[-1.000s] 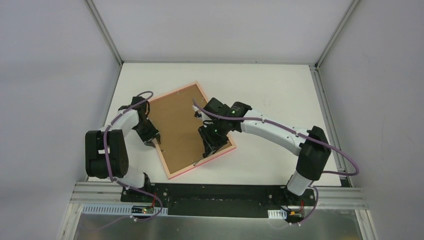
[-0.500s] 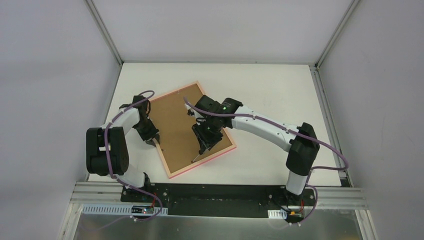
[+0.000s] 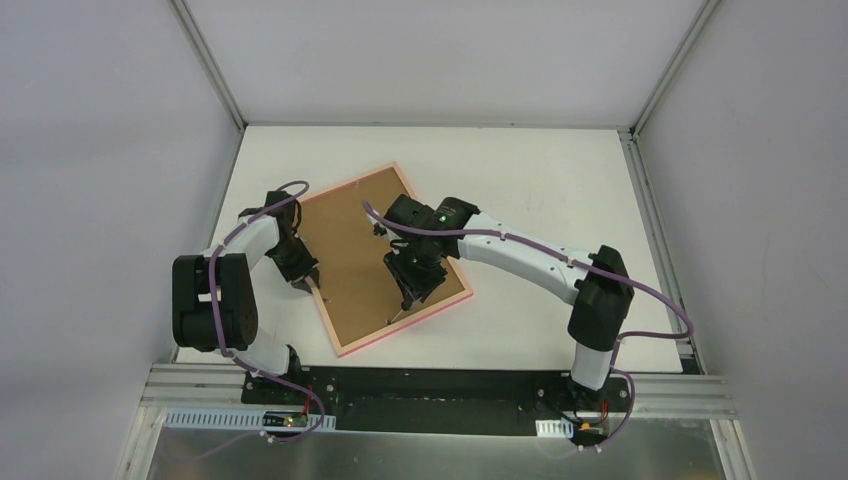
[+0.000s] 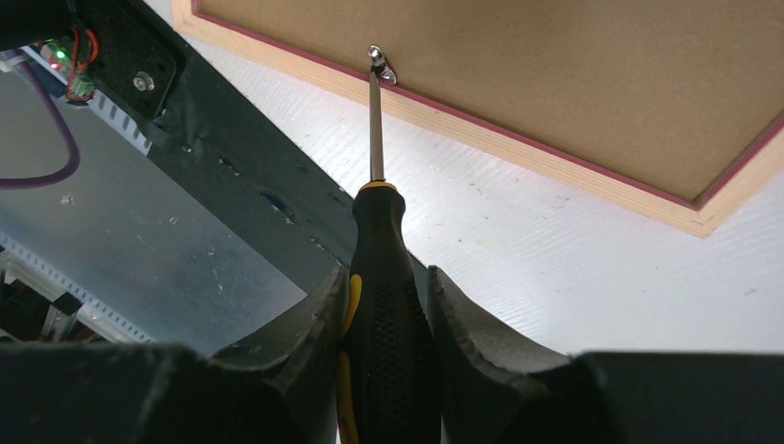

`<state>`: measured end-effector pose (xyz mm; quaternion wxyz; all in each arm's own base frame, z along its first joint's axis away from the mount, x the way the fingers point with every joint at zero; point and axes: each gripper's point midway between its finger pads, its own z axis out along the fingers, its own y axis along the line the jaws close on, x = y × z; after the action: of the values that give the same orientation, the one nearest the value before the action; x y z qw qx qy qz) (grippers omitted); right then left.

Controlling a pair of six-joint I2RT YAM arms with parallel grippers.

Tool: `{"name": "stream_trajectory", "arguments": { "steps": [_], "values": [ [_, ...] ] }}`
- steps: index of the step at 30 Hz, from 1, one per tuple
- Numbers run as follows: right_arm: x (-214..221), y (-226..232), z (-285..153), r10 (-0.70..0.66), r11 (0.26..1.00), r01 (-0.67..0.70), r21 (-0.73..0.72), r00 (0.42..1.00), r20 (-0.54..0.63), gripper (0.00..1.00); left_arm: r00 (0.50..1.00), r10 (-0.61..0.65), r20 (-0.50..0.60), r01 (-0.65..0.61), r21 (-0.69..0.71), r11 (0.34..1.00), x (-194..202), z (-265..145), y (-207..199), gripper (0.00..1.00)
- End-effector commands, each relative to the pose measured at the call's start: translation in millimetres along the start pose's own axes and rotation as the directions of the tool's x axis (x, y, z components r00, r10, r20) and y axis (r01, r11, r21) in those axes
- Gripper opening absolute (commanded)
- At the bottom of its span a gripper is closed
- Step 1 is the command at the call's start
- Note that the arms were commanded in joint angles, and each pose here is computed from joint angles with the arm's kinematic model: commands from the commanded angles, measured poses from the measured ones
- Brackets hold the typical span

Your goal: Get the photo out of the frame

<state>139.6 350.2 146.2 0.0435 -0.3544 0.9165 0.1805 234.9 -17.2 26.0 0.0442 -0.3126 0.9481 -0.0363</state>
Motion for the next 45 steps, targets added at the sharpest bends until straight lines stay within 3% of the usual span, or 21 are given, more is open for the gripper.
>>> {"name": "stream_trajectory", "arguments": {
  "steps": [1,8,15,20,24,33,40,43,45],
  "values": [
    [1,-20,-12,0.007,0.99,-0.007,0.139,1.0,0.001,0.0,1.0,-0.018,0.011,0.018,-0.051,0.999,-3,3,8,0.0],
    [-1,-27,-19,-0.005,0.98,0.0,0.201,1.0,0.028,0.0,1.0,-0.02,0.009,0.02,-0.051,0.999,-3,4,7,0.0],
    [-24,-36,-59,-0.024,0.966,-0.048,0.255,0.962,0.273,0.0,1.0,-0.009,0.013,0.009,-0.017,1.0,-4,-1,1,0.0],
    [-28,-40,-68,0.091,0.981,-0.15,0.125,0.916,0.39,0.0,1.0,-0.011,0.017,0.011,0.008,1.0,0,-7,-1,0.0],
    [-32,-42,-68,0.196,0.977,-0.214,0.004,0.902,0.384,0.0,0.995,-0.093,-0.023,0.094,0.032,0.995,15,-6,-2,0.0],
    [-32,-28,-63,0.27,0.963,-0.245,-0.115,0.886,0.378,0.0,0.951,-0.288,-0.108,0.299,0.098,0.949,56,-1,-6,0.0],
    [-33,8,-34,0.252,0.966,-0.21,-0.148,0.89,0.379,0.0,0.937,-0.322,-0.135,0.34,0.145,0.929,91,-3,-4,0.0],
    [-35,28,-23,0.214,0.976,-0.175,-0.133,0.893,0.396,0.0,0.942,-0.316,-0.112,0.33,0.149,0.932,95,-5,3,0.26],
    [-37,38,-17,0.203,0.977,-0.16,-0.139,0.892,0.404,0.0,0.954,-0.287,-0.084,0.298,0.166,0.94,93,-9,4,0.37]
  ]
}}
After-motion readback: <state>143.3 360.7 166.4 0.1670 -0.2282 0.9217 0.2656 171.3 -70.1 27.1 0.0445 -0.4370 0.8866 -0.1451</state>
